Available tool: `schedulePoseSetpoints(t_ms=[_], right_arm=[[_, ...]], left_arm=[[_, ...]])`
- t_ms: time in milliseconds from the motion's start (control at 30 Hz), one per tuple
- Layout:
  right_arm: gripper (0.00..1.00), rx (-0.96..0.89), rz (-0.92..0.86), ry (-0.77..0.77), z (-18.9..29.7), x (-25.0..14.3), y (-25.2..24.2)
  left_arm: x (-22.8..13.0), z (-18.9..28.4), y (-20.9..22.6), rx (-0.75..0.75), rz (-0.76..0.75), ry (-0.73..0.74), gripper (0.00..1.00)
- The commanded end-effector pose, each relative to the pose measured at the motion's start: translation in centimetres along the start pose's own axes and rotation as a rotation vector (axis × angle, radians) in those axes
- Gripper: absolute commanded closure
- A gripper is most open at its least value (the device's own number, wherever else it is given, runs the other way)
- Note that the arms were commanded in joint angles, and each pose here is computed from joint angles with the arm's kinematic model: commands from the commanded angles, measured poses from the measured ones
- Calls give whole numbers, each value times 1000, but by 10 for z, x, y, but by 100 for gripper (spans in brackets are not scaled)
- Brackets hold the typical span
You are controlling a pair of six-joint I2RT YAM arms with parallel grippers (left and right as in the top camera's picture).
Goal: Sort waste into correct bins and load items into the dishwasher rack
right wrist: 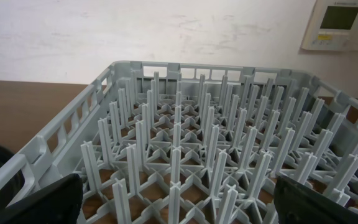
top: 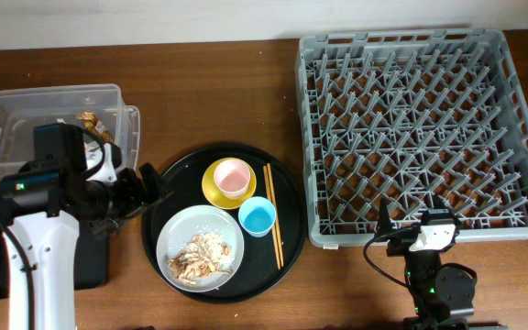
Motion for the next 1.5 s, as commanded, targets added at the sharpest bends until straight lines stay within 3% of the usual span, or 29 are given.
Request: schedulePoseSetpoints(t_ms=[0, 100, 400, 500, 533, 567, 633, 700, 767, 800, 867, 967, 1067, 1167, 1300, 1400, 1467], right_arm=[[2, -20, 3, 3, 0, -2, -4], [2, -20, 3, 3, 0, -2, -4], [2, 21, -29, -10, 0, 1, 3], [2, 398, -293, 64, 13, 2, 63], [2, 641, -509, 222, 35, -4, 100], [2, 751, -651, 345, 50, -7, 117], [2, 740, -860, 441, 53, -6, 119], [2, 782, -994, 400, 55, 21, 122], [2, 939, -942, 195, 75, 79, 128], [2, 892, -948, 161, 74, 96, 124], [2, 748, -869, 190, 61, 109, 119], [2, 770, -735, 208, 56, 150, 131], [2, 661, -572, 403, 24, 172, 137], [2, 390, -397, 645, -11, 168, 120], [2, 423, -180, 935, -19, 152, 187], [2, 403, 78, 1030, -14, 103, 239], [2, 440, 229, 1167, -4, 42, 281]], left_arm=[[15, 20, 69, 339, 259, -123, 1], [13, 31, 94, 359, 397, -146, 1], [12, 31, 95, 360, 401, -146, 1], [12, 31, 95, 360, 400, -146, 1], [12, 31, 95, 360, 400, -146, 1], [12, 31, 95, 360, 400, -146, 1], [12, 31, 95, 360, 400, -146, 1], [12, 31, 95, 360, 400, -146, 1], [12, 31, 95, 360, 400, -146, 1], [12, 31, 95, 360, 400, -147, 1], [12, 31, 95, 360, 400, -146, 1], [12, 31, 95, 360, 400, -146, 1], [12, 31, 95, 360, 400, -146, 1], [12, 31, 95, 360, 400, -146, 1], [12, 31, 95, 360, 400, -146, 1], [12, 31, 95, 360, 400, -146, 1], [12, 31, 95, 360, 400, -146, 1]])
Point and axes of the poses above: each gripper's point midway between its finger pads, its own z axis back along the fingers, its own y axis along the line the jaws close on, x = y × z, the point moved 1 cm from there along z, back along the fingers, and after that the axes turned 10 degrees about -z, right-handed, at the moved point
